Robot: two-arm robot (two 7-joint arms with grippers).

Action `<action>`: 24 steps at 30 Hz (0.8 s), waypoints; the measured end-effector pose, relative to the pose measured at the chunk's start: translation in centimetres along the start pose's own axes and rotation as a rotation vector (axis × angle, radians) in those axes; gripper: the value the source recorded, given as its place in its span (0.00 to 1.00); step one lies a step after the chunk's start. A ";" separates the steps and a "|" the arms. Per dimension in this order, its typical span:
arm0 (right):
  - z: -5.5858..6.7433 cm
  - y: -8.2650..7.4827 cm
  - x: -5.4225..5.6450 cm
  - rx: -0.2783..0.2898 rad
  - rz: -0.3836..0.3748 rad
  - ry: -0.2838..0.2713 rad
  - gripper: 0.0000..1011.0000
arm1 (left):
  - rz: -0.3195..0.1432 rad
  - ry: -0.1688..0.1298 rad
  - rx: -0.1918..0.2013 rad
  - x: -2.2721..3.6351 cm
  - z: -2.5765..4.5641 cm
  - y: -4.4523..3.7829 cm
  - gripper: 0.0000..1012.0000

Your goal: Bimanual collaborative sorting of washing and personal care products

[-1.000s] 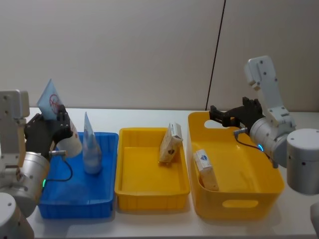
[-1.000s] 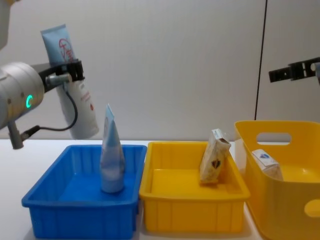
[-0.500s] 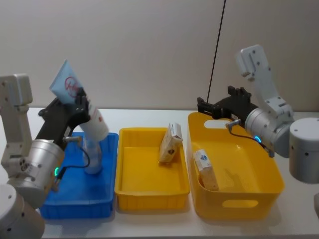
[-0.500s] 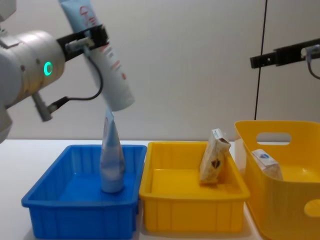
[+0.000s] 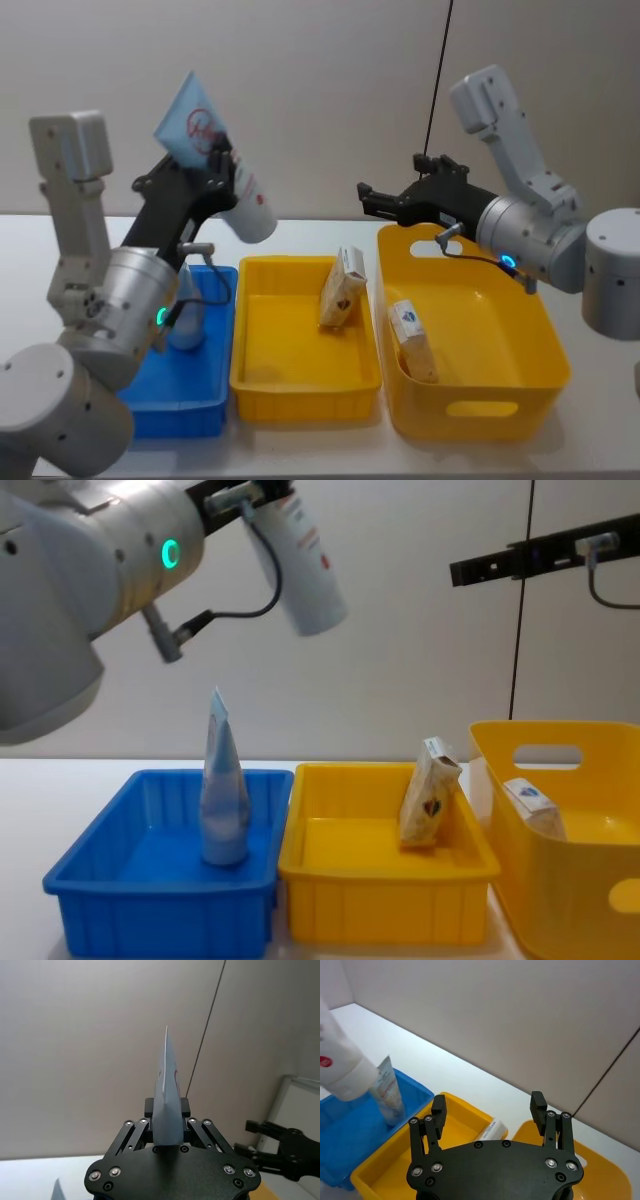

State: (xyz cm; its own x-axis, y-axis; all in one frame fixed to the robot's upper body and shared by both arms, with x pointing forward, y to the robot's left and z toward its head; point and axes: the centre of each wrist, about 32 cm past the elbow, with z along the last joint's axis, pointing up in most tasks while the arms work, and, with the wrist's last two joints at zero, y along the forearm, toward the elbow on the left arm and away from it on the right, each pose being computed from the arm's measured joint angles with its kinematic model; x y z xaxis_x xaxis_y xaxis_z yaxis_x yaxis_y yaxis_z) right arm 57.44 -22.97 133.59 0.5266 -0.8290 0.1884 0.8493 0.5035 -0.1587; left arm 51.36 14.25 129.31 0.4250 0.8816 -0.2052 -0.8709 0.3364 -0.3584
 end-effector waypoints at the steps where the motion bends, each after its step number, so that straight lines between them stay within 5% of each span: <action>1: 0.1 0.1 0.1 0.002 0.015 -0.004 0.99 | -0.012 -0.002 -0.008 -0.28 0.04 -0.26 0.24; 10: 0.6 0.2 -0.2 -0.017 0.049 -0.042 0.99 | -0.051 -0.021 -0.046 -1.46 0.13 -1.32 0.24; 24: 2.9 -0.1 -1.2 -0.061 0.137 -0.189 0.99 | -0.056 -0.019 -0.059 -2.56 -0.44 -2.14 0.24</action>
State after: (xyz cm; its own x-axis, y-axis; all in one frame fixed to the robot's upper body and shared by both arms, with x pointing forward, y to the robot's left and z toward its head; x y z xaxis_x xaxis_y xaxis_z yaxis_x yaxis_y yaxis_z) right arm 56.82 -21.36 136.22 0.6390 -0.6907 0.3385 0.7688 0.5877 -0.2520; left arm 52.25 11.13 130.20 0.4675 0.8683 -0.1661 -0.8294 0.3658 -0.4222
